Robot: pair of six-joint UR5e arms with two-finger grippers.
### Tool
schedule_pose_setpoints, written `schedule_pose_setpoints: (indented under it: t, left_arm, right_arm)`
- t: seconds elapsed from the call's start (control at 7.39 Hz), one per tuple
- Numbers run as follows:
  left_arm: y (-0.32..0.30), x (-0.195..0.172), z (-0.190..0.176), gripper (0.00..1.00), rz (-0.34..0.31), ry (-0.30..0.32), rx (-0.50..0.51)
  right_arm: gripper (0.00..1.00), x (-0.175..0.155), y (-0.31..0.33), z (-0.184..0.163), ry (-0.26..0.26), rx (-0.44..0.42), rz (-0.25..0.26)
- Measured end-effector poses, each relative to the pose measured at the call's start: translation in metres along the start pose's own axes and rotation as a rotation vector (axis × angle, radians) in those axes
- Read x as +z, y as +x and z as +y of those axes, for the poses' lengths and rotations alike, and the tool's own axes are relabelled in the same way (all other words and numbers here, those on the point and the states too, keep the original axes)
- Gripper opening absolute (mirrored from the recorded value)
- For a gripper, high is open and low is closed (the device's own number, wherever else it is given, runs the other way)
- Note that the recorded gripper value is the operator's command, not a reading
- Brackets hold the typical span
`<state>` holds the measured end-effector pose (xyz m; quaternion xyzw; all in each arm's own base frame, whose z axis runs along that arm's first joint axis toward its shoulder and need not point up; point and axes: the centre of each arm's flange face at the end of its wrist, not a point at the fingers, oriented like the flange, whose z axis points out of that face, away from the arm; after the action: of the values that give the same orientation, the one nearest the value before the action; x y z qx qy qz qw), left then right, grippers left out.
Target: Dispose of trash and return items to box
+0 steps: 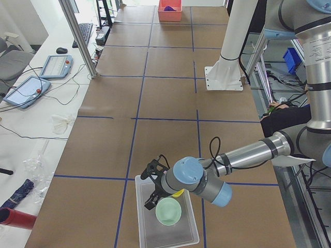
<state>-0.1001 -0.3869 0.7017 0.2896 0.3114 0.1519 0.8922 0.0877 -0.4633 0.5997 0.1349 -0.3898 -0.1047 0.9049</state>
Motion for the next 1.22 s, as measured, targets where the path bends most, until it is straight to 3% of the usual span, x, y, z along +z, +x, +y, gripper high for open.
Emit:
schedule_pose_setpoints:
  t: [0.41,0.54,0.81,1.22]
  left_arm:
    - [0.035,-0.052,-0.115,1.00,0.012,-0.057,-0.116]
    - [0.042,-0.056,-0.132,1.00,0.021,-0.073,-0.143]
    - [0.044,-0.046,-0.127,1.00,0.056,-0.131,-0.201]
    - [0.031,-0.018,-0.077,1.00,0.087,-0.311,-0.356]
  right_arm:
    - [1.00,-0.001,-0.001,-0.001,0.003,0.022,-0.001]
    - [1.00,-0.002,-0.002,-0.002,0.006,0.039,-0.001]
    - [1.00,-0.007,-0.007,-0.005,0.016,0.058,-0.001]
    - [1.00,-0.004,-0.006,0.004,0.003,0.066,0.004]
